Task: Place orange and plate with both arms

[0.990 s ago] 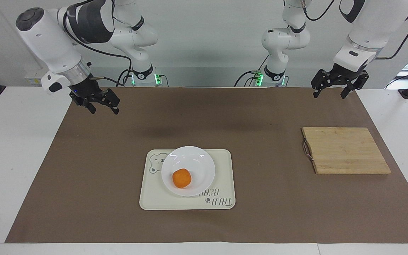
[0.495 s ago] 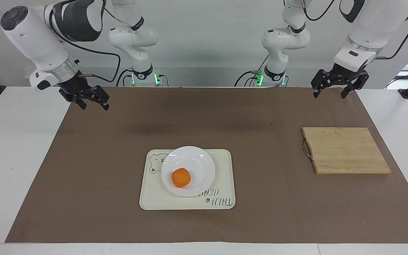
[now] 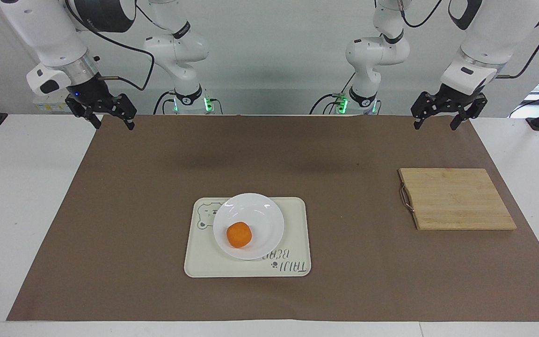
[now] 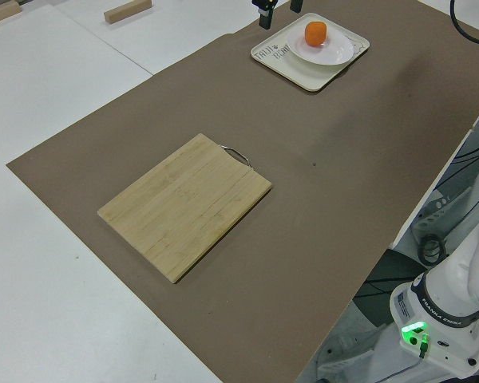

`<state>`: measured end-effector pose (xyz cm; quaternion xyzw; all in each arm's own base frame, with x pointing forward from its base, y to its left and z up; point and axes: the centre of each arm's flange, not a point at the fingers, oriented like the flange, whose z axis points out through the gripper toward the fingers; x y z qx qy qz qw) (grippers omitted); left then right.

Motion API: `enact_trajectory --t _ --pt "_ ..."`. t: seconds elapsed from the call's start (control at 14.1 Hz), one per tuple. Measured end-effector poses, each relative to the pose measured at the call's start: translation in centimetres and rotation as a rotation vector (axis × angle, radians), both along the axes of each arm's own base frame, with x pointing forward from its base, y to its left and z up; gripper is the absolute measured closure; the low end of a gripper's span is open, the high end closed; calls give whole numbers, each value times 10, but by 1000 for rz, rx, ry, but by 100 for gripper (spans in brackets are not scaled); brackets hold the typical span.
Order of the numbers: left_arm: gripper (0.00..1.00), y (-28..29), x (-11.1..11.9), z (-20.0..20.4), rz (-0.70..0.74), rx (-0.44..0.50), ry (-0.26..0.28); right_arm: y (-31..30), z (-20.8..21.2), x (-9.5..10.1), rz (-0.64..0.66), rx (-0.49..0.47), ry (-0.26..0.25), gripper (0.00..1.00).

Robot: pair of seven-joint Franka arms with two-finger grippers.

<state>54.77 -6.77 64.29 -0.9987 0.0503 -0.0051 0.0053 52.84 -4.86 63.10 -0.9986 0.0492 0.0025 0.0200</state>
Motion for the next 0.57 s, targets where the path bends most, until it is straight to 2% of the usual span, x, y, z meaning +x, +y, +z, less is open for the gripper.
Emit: enact_trajectory --t 0.21,0.57 --pt "0 0 0 0 0 0 1 17 26 -5 39 -51 -27 0" --pt "0 0 0 0 -1 0 0 25 25 -7 55 -57 -20 0"
